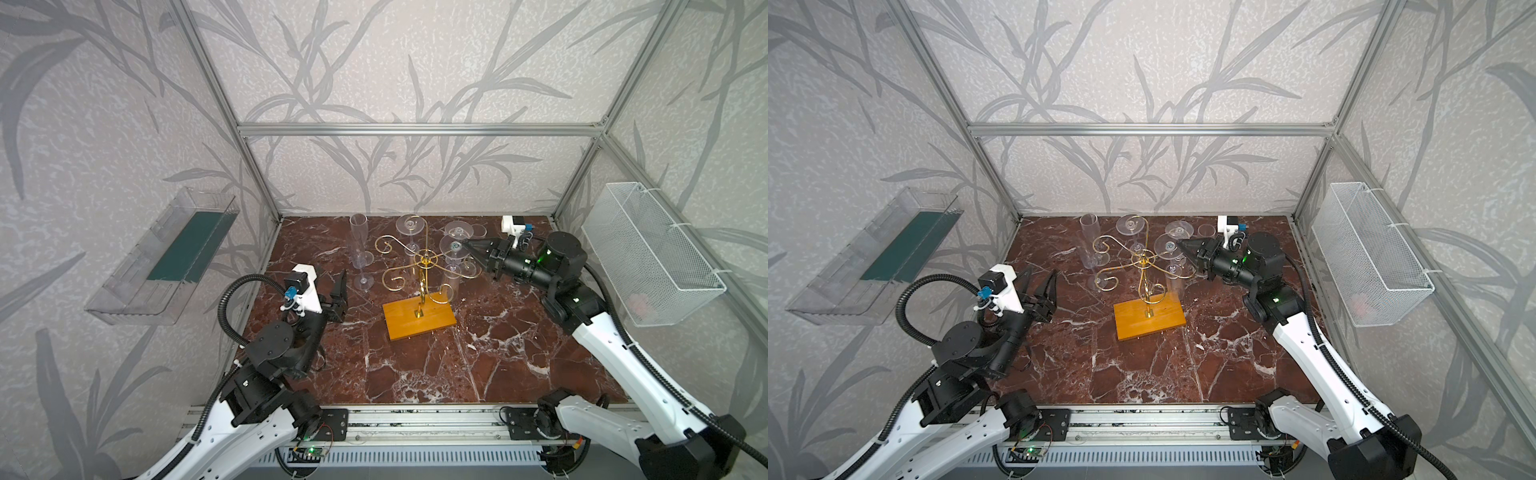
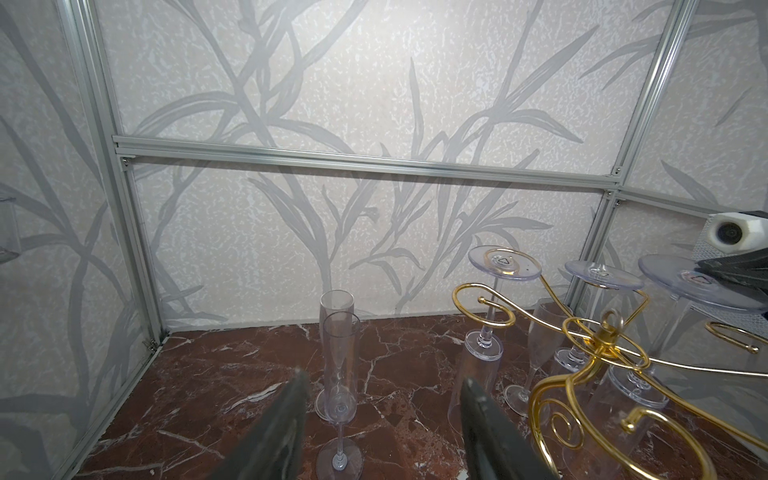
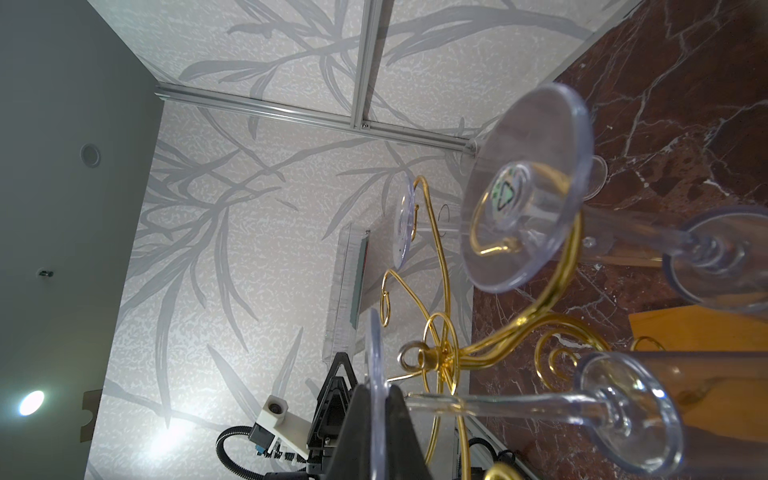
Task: Take the wine glass off the wine glass rack
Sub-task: 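Close the right gripper on the foot of the hanging glass, then lift the glass upright with the right gripper while the left gripper approaches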
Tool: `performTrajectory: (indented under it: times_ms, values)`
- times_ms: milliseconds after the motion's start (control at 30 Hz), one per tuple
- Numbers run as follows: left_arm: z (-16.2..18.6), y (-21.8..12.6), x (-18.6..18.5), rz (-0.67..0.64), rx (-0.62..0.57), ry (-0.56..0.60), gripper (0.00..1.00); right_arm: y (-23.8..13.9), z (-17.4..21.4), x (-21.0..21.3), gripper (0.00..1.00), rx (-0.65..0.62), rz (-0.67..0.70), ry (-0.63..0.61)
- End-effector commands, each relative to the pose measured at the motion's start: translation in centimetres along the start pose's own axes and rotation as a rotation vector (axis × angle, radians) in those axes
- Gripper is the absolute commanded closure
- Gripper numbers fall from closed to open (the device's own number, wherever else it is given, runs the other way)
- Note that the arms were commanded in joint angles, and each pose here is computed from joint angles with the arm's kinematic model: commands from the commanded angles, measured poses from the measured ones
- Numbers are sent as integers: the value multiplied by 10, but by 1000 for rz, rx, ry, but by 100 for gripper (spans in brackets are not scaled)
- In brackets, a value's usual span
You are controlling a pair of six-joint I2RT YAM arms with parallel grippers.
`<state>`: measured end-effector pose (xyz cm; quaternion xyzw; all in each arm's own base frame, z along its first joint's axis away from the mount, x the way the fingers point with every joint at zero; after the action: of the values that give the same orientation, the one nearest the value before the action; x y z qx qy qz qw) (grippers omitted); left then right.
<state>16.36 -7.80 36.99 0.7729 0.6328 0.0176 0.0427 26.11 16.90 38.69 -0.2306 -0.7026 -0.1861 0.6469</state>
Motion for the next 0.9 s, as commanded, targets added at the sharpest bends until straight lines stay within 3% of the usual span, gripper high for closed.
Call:
performTrajectory:
  times_ms: [0, 600, 867]
  values:
    - [6, -2, 6, -36, 15, 4, 40, -10, -10, 24, 100, -63, -74, -66]
    - [6, -2, 6, -39, 18, 2, 40, -54, -27, 15, 100, -163, -28, -65]
    - [1, -2, 7, -41, 11, 7, 40, -81, -30, 22, 100, -258, 56, -216]
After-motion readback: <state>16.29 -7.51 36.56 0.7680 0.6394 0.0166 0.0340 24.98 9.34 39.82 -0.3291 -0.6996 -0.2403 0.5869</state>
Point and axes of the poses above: each gripper's point midway between its finger pads, its own y axis out along the fingers, its own x axis along the line the jaws close on, z = x × y, the point moved 6 cm from there along -y, back along the fingers, and after that the axes turned 5 degrees about y, right-handed, at the moved point
